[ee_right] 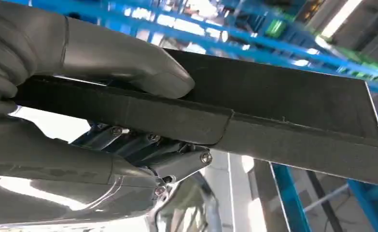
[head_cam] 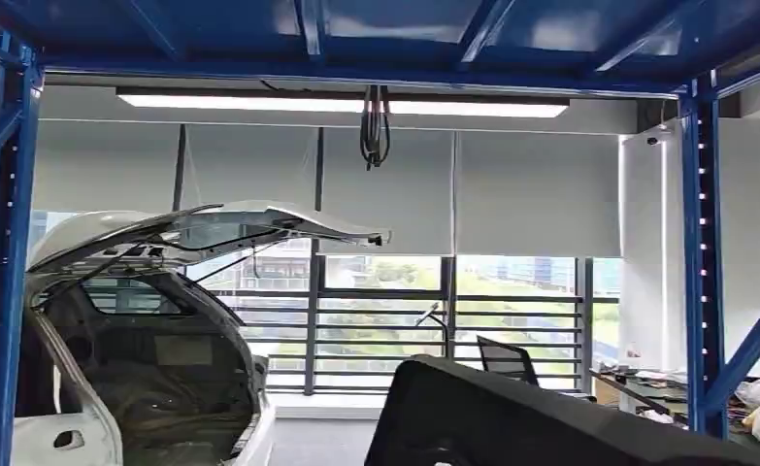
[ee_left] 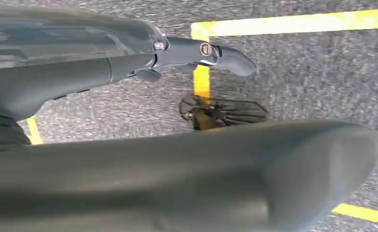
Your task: Take the parts from the cabinet and place them on the table.
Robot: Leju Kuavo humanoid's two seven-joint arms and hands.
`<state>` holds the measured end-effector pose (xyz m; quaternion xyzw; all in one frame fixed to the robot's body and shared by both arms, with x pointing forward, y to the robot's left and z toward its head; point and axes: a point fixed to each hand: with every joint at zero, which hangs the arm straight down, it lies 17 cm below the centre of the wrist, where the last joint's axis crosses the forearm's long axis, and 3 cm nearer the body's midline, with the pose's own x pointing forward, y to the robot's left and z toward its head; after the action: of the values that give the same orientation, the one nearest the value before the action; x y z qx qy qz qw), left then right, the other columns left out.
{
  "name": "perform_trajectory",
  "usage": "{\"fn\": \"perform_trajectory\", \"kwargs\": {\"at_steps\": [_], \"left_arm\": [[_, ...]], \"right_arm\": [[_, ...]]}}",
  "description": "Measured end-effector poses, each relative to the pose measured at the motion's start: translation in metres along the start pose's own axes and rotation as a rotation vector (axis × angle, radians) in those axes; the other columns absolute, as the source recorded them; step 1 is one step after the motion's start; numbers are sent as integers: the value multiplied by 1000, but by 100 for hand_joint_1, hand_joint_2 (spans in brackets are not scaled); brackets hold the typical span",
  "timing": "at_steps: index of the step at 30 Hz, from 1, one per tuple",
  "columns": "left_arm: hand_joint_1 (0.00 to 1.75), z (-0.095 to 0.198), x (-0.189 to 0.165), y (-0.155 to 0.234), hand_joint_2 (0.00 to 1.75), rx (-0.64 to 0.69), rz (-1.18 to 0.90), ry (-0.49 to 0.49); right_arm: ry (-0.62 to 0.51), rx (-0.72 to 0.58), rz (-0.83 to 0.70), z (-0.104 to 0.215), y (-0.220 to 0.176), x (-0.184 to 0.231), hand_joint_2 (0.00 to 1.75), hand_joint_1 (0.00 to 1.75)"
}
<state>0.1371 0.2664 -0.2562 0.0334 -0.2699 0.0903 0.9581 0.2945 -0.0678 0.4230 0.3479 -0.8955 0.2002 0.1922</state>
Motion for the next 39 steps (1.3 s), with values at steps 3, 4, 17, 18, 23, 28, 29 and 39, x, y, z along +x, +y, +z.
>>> {"fn": "perform_trajectory", "kwargs": {"at_steps": [3,4,17,18,23,28,29,39], "left_arm": [[0,0,-1,1,175,6,-2,6],[0,0,-2,2,175,7,-1,9],[0,0,-8,3,175,12,0,39],[0,0,-9,3,175,14,1,45],[0,1,-15,7,175,27,-1,72],[0,1,-16,9,175,34,-3,79],[0,1,-17,9,175,34,-2,82],[0,1,-19,10,175,34,-5,85]], "right_arm": [[1,6,-26,3,7,1,175,175],[-4,9,-41,3,9,2,175,175],[13,52,-170,1,36,-4,175,175],[13,47,-170,0,36,-4,175,175],[7,46,-158,0,35,-3,175,175],[-3,49,-139,-1,36,0,175,175],[-3,48,-139,0,36,0,175,175],[-1,51,-131,2,35,1,175,175]]}}
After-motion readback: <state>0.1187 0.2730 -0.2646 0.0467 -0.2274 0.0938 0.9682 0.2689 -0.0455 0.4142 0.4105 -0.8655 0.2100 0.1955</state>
